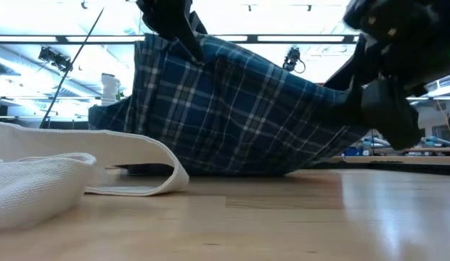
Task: Fold Laundry from Bin
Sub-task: Fold the blue pants
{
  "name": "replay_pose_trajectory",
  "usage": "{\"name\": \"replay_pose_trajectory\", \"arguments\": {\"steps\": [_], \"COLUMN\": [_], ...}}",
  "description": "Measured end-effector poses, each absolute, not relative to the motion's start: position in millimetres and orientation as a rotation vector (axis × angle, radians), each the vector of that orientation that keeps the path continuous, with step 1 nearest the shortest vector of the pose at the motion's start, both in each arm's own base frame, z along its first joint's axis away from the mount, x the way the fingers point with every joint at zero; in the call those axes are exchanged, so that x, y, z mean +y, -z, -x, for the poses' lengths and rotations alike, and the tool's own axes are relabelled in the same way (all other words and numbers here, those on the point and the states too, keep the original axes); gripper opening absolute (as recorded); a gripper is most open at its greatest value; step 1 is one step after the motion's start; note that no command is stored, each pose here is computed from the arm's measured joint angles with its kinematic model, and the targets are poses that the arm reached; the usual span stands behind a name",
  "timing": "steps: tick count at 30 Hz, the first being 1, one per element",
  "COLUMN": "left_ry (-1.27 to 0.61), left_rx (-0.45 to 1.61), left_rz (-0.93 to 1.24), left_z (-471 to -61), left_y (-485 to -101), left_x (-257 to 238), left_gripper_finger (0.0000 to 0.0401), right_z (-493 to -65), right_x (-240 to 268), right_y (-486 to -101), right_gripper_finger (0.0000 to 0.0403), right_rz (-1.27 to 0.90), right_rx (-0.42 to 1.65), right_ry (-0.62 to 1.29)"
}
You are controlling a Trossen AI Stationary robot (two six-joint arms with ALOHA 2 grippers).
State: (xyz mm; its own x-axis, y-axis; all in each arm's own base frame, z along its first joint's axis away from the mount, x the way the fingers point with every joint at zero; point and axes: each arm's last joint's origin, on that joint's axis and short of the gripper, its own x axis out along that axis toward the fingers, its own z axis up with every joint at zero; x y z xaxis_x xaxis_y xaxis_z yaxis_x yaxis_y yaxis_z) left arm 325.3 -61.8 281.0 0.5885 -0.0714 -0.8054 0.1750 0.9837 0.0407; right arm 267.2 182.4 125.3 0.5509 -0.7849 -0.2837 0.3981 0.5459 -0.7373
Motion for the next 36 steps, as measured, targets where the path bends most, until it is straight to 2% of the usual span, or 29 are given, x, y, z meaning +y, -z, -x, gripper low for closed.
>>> {"name": "replay_pose_trajectory", "arguments": {"steps": [5, 9, 15, 25, 28, 31, 33, 36], "left_ry": [0.179, 0.218, 0.227, 0.316, 0.336, 0.347, 0.347, 0.357], "left_rx": [0.938, 0.955, 0.959, 0.926, 0.93, 0.927, 0.927, 0.928], "left_rz": [-0.121, -0.104, -0.105, -0.18, -0.202, -0.217, -0.216, -0.211], "left_z": [-324, -323, -322, -318, -317, -316, -316, -316], "left_y": [-280, -280, -279, -280, -280, -280, -280, -280], "left_x": [-65, -66, -68, -92, -96, -97, -97, -98], "left_gripper_finger": [0.0009, 0.0009, 0.0009, 0.0009, 0.0009, 0.0009, 0.0009, 0.0009], "right_z": [-281, -301, -312, -308, -311, -319, -324, -325], "right_x": [182, 188, 196, 167, 170, 177, 181, 182], "right_y": [-135, -159, -185, -158, -155, -153, -153, -152], "right_gripper_finger": [0.0356, 0.0394, 0.0387, 0.0395, 0.0381, 0.0343, 0.0299, 0.0208], "right_rz": [0.685, 0.64, 0.703, 0.662, 0.686, 0.684, 0.672, 0.669], "right_rx": [0.807, 0.857, 0.882, 1.036, 1.036, 1.028, 1.032, 1.063], "right_ry": [0.704, 0.664, 0.61, 0.638, 0.586, 0.479, 0.409, 0.346]}}
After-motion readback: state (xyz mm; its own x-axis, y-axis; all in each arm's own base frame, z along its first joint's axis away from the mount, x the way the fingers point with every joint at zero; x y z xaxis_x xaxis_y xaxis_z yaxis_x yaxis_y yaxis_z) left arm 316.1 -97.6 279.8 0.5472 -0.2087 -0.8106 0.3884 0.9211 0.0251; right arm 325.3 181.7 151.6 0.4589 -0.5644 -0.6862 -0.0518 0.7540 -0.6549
